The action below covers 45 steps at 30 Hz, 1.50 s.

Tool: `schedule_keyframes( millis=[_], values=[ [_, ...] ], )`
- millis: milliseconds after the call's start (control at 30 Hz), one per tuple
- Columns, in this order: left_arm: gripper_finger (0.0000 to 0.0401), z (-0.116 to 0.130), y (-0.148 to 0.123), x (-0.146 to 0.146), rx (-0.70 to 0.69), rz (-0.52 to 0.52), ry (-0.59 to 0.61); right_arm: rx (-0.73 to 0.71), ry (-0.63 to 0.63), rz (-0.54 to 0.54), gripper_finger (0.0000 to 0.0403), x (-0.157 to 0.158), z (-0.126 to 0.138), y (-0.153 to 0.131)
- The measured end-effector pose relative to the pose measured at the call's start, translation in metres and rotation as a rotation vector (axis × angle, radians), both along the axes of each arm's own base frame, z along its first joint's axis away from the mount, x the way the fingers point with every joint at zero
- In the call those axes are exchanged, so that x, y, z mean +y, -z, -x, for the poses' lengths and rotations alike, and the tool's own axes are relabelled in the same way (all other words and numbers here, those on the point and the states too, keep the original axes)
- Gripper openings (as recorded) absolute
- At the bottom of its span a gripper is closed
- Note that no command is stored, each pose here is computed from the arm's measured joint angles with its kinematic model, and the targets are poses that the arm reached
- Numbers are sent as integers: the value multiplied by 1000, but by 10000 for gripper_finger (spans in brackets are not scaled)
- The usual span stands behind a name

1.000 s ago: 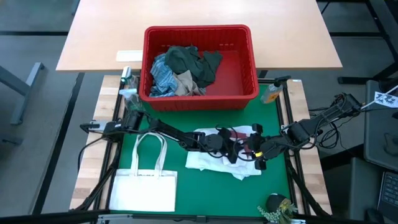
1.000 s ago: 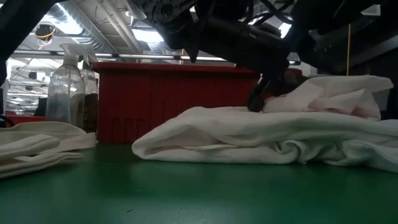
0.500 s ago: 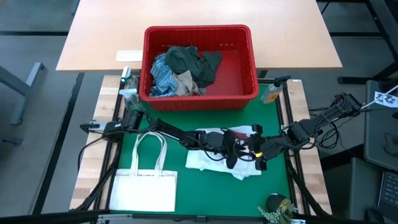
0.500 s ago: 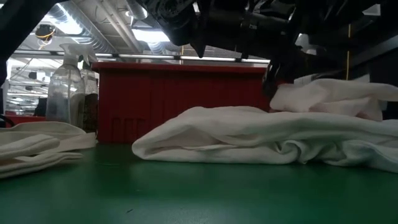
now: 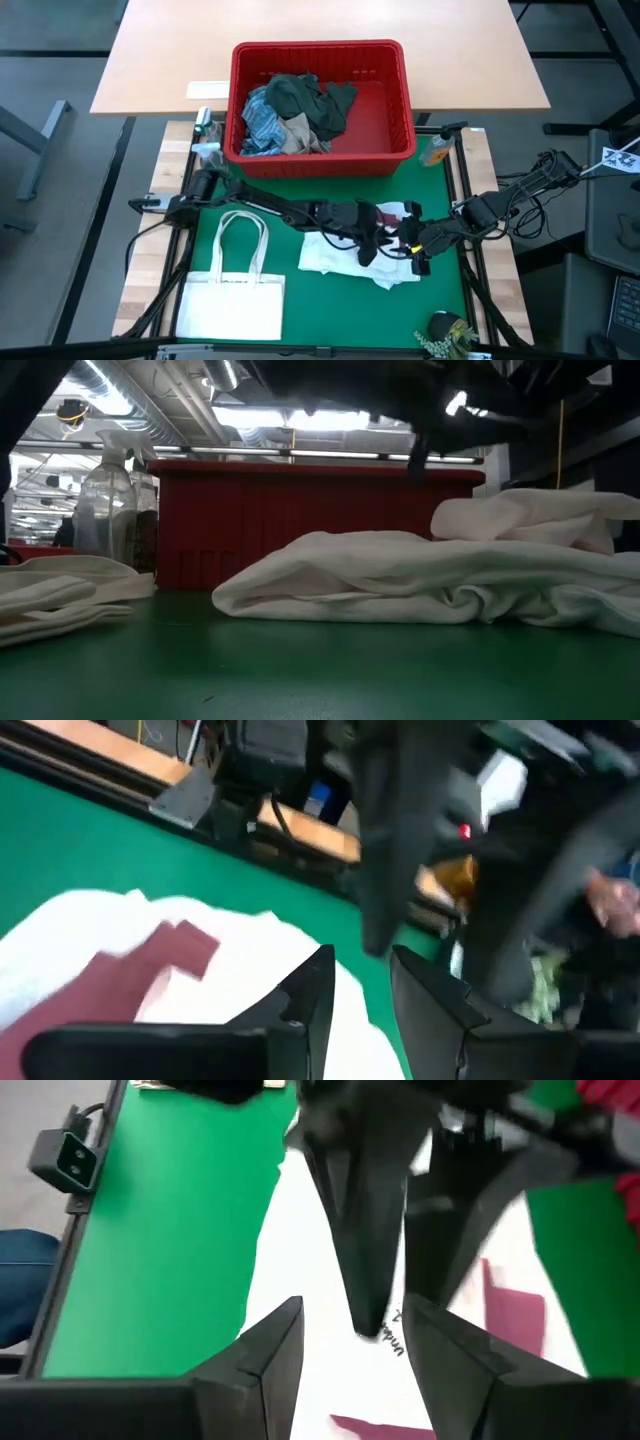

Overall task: Fold Laundry from Bin
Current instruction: Fold the white underwear

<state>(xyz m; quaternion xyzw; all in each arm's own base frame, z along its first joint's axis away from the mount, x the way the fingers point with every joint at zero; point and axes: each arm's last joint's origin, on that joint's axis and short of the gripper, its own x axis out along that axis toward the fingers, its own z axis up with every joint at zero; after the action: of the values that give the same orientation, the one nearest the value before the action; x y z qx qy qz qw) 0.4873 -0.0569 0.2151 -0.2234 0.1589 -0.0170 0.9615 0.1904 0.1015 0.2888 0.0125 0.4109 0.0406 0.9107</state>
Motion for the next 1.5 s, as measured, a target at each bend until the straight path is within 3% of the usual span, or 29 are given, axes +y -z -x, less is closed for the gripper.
schedule_keyframes(
  millis=[167, 333, 567, 767, 1167, 1500],
  values=[
    [84, 8, 4, -23, 90, -22, 55, -29, 14, -67, 170, 6, -3, 4],
    [80, 17, 14, -49, 189, -56, 80, -24, -43, -88, 170, 25, -2, 28],
    [80, 26, 18, -74, 215, -160, -17, 7, -64, -5, 170, 47, 4, 58],
    [80, 29, 20, -77, 231, -297, -91, 32, -73, 70, 170, 58, 4, 72],
    [80, 26, 69, -78, 371, -331, -77, 213, -50, 220, 170, 60, -1, 108],
    [80, 27, 71, -77, 390, -349, -66, 296, -24, 278, 170, 60, 0, 123]
  ],
)
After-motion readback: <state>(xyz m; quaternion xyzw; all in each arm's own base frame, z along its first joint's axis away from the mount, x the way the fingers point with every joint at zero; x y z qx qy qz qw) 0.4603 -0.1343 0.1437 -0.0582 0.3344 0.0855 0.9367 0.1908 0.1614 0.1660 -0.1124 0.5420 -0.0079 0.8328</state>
